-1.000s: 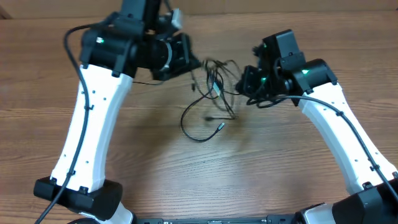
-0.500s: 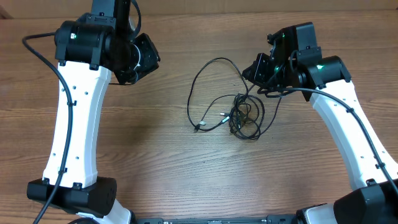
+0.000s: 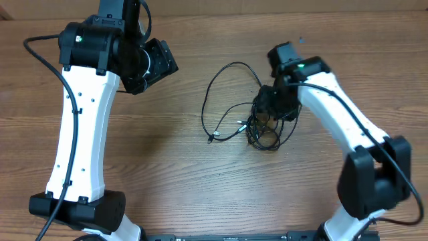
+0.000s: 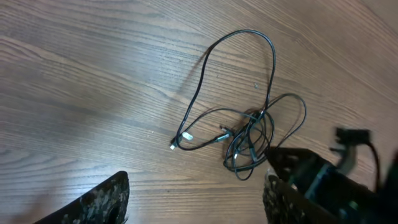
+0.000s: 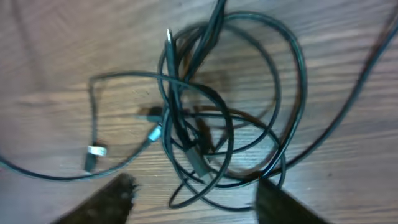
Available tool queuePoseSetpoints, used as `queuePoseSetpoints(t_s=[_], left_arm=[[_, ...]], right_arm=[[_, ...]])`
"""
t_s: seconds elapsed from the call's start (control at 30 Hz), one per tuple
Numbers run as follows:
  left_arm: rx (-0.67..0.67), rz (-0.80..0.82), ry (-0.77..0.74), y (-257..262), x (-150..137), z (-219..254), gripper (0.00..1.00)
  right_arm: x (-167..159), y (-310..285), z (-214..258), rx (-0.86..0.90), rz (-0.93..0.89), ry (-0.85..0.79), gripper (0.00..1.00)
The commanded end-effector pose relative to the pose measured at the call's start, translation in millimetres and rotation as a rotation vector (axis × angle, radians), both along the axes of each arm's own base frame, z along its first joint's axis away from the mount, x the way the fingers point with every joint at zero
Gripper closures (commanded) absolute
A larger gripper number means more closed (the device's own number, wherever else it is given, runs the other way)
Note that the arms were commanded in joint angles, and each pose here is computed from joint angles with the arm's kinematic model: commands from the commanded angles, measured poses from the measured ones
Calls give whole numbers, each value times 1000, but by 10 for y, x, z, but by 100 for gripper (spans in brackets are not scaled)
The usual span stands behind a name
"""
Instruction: Untangle cables
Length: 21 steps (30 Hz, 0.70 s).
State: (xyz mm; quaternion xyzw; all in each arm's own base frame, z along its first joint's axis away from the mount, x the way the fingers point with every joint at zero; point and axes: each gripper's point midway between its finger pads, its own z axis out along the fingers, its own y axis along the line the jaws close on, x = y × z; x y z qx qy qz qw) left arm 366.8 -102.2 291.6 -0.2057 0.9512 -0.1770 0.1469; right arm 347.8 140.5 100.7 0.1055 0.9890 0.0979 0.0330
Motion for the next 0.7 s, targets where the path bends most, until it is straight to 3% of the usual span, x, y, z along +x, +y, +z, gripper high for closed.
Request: queuePoseSetpoints(t_s=[0.0, 0.13, 0.23, 0.33, 0.4, 0.57, 0.67], left_arm=[[20, -21, 21, -6, -27, -52, 31], [22, -21, 31, -1, -50, -61, 31], [21, -21, 31, -2, -50, -61, 31], [22, -21, 30, -2, -49, -61, 31], [21, -22, 31, -4, -50, -61, 31], [-13, -38, 32, -72, -59, -45, 31], [-69, -92, 23, -191, -69, -4, 35]], right_arm=[[-18, 13, -221, -44, 4, 50, 36], [-11, 17, -423, -57, -10, 93, 44], [-18, 14, -547, -66, -10, 121, 65], [28, 34, -598, -61, -10, 113, 78], [60, 47, -589, -55, -10, 99, 96], [178, 115, -58, -9, -4, 26, 96], [214, 357, 511, 137, 148, -83, 96]])
